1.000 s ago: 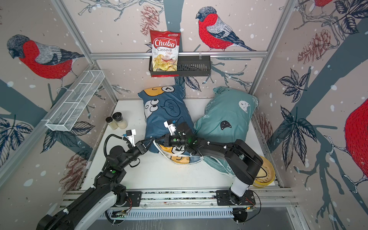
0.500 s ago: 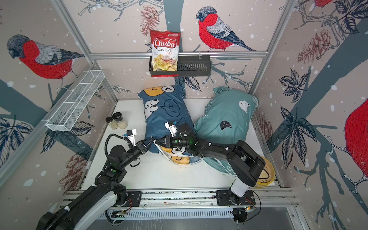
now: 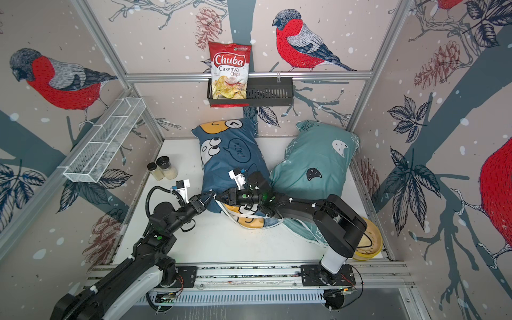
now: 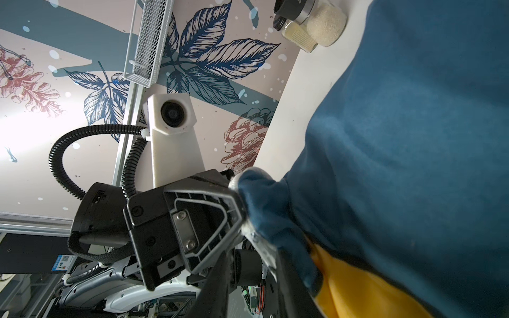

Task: Zip up pillowcases
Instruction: Zip the zipper on the pillowcase.

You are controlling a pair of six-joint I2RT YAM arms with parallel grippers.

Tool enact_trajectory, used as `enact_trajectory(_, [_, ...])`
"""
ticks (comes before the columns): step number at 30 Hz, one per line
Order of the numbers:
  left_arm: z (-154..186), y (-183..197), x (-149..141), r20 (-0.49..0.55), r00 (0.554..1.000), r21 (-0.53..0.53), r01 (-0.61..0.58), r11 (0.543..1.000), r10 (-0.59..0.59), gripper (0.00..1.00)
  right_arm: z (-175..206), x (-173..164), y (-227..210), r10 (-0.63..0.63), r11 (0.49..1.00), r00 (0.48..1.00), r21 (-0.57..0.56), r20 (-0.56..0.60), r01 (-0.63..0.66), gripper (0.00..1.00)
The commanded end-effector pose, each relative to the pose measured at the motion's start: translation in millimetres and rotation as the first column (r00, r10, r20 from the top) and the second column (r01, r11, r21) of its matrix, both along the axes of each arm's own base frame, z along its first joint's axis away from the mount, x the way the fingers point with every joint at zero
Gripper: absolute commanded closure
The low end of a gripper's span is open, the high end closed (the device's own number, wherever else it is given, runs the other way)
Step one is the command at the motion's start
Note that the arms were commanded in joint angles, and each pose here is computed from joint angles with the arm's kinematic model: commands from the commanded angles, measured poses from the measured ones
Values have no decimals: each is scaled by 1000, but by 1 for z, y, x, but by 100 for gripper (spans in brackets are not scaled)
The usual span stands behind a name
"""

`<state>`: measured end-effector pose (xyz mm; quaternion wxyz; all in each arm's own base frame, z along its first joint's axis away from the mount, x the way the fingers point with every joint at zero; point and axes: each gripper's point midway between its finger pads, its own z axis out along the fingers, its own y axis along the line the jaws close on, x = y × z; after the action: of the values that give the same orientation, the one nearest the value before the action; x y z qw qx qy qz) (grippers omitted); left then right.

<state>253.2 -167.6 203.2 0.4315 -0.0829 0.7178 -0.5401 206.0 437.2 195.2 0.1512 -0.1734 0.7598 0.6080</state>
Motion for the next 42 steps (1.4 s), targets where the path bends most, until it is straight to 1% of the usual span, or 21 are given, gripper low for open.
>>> enact_trajectory(1, [21,0,1,87,996,-27,-1,1000,3,100,4,2,2,-3,1000,1000,20,5,3,69])
enact_trajectory(14, [17,0,1,79,997,-18,1,1000,1,100,16,7,3,-13,999,1000,41,26,12,70])
enact_trajectory(22, [16,-1,1,76,997,-15,1,1000,0,100,20,6,1,-16,999,999,49,34,14,74])
enact_trajectory(42, [19,-1,1,81,997,-22,4,1000,-2,100,15,8,1,-20,999,1000,39,24,19,77])
